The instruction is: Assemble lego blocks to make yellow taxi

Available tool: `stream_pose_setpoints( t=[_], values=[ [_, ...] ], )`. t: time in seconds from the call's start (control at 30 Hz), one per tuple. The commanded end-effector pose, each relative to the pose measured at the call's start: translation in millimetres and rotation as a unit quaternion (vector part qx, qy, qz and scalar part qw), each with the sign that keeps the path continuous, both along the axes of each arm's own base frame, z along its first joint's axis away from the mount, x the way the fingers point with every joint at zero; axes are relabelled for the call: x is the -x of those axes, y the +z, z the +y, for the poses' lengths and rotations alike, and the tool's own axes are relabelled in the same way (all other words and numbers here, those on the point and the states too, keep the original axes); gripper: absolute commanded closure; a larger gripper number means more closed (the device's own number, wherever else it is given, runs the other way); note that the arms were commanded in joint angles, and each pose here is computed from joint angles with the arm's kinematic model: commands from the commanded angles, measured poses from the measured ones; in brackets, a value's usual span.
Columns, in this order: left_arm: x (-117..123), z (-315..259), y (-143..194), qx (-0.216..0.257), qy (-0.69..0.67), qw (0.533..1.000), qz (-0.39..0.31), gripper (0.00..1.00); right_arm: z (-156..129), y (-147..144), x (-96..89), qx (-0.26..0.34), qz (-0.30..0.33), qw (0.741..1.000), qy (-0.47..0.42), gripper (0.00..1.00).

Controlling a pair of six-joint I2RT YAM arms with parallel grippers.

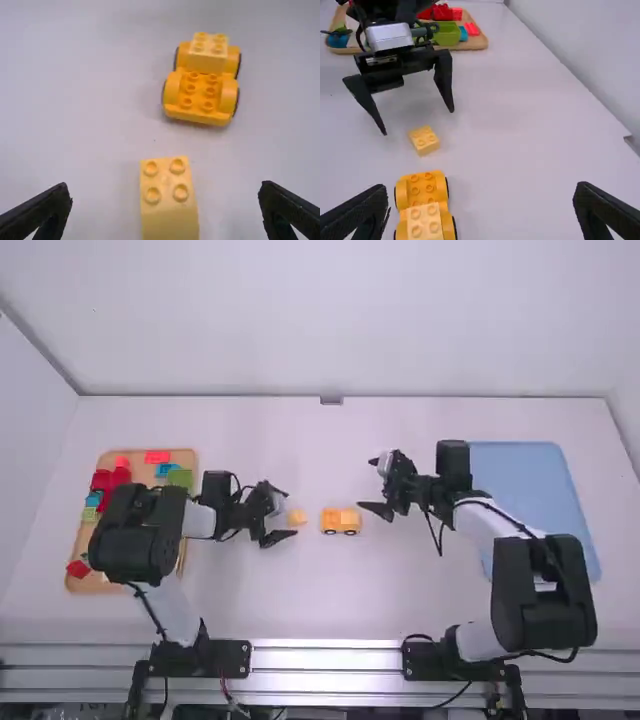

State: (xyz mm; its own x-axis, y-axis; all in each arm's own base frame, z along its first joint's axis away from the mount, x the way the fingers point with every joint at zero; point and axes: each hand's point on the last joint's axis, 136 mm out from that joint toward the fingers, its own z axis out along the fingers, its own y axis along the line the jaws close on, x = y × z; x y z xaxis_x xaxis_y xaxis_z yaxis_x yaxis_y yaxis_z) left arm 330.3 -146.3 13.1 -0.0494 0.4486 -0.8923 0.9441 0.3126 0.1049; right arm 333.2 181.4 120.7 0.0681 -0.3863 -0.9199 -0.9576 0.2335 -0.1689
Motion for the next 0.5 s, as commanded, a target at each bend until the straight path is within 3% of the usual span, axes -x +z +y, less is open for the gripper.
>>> stream_pose_setpoints(
  t=[0.0,0.2,0.37,0.47],
  values=[
    [4.4,-1.1,-11.5,0.016,0.023,0.999,0.046,0.01,4.6,-6.7,2.3,0.008,0.002,1.000,0.003,0.02],
    [5.5,-10.0,-21.0,0.043,-0.006,0.997,0.059,0.01,14.0,-12.1,4.0,0.026,-0.001,1.000,0.005,0.02],
    [-0.4,-9.0,-28.6,0.035,-0.006,0.997,0.067,0.02,16.0,-13.5,4.5,0.030,0.001,1.000,0.004,0.02],
    [-1.3,-11.4,-31.5,0.034,-0.009,0.997,0.066,0.11,13.0,-12.6,3.0,0.026,0.007,1.000,-0.002,0.02]
  ],
)
